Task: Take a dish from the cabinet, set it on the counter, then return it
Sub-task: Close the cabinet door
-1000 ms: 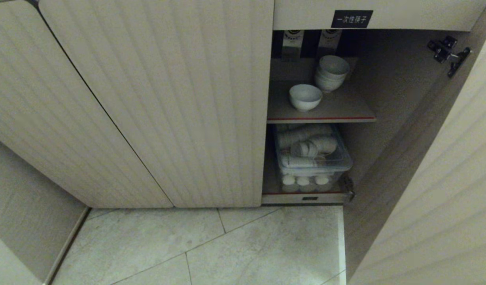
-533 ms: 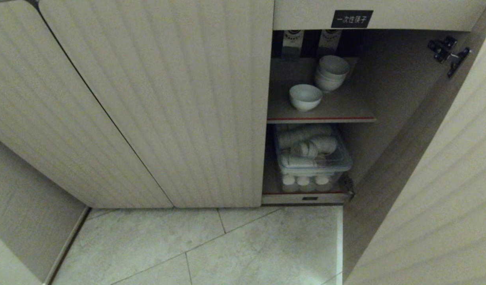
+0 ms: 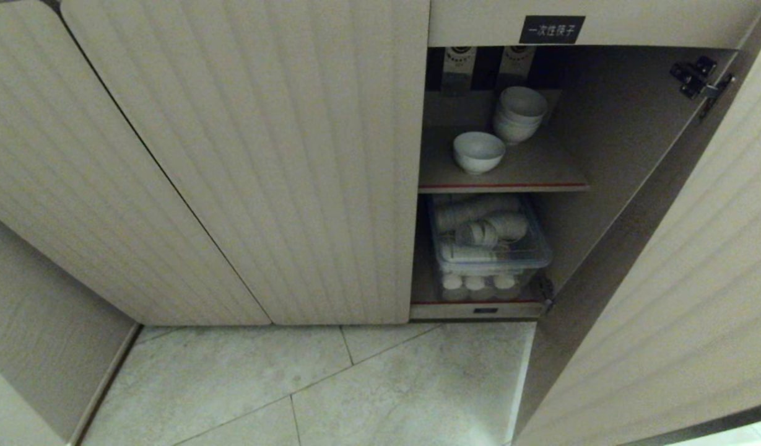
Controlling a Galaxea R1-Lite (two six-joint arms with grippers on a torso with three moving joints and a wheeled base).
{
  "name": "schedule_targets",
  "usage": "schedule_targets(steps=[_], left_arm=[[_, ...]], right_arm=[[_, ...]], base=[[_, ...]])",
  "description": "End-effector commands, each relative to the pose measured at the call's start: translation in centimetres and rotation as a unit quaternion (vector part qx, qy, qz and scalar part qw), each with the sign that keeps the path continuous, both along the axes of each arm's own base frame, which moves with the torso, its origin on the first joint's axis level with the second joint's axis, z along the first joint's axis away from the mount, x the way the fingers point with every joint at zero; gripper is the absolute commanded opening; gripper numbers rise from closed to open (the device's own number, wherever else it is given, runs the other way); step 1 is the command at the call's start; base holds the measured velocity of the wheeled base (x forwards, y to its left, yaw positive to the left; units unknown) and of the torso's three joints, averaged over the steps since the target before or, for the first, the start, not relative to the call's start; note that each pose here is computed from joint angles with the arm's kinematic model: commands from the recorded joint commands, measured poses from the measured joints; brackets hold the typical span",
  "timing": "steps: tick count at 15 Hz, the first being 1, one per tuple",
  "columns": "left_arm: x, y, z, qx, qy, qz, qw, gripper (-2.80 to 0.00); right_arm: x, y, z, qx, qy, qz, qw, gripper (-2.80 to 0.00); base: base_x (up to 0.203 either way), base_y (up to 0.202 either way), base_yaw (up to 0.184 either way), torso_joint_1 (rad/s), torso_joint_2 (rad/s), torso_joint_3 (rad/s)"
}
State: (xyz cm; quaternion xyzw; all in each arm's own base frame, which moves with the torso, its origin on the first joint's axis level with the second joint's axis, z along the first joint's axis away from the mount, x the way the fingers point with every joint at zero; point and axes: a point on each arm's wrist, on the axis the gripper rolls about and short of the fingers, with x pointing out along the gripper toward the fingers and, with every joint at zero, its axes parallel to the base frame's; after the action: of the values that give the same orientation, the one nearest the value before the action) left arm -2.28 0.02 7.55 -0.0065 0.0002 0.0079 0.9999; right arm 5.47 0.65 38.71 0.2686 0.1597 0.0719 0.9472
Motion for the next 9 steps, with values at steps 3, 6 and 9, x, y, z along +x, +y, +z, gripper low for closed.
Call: schedule_targets(steps=[3, 6, 9], left_arm=[[0.0, 0.0, 0.0, 0.000, 0.000, 0.001, 1.0000, -2.80], [0.0, 0.0, 0.0, 0.000, 0.000, 0.001, 1.0000, -2.80], [0.0, 0.0, 0.0, 0.000, 0.000, 0.001, 1.0000, -2.80]], right_arm=[[2.2, 0.3, -0.5, 0.022, 0.012, 0.025, 0.999, -2.80], [4.4, 0.6, -1.3, 0.022, 0.019, 0.035, 0.999, -2.80], [7.0, 1.0, -2.0, 0.021, 0.015, 0.042, 0.999, -2.80]], base=[[0.000, 0.000, 0.000, 0.000, 0.00, 0.000], [0.000, 0.000, 0.000, 0.000, 0.00, 0.000], [0.000, 0.000, 0.000, 0.000, 0.00, 0.000]])
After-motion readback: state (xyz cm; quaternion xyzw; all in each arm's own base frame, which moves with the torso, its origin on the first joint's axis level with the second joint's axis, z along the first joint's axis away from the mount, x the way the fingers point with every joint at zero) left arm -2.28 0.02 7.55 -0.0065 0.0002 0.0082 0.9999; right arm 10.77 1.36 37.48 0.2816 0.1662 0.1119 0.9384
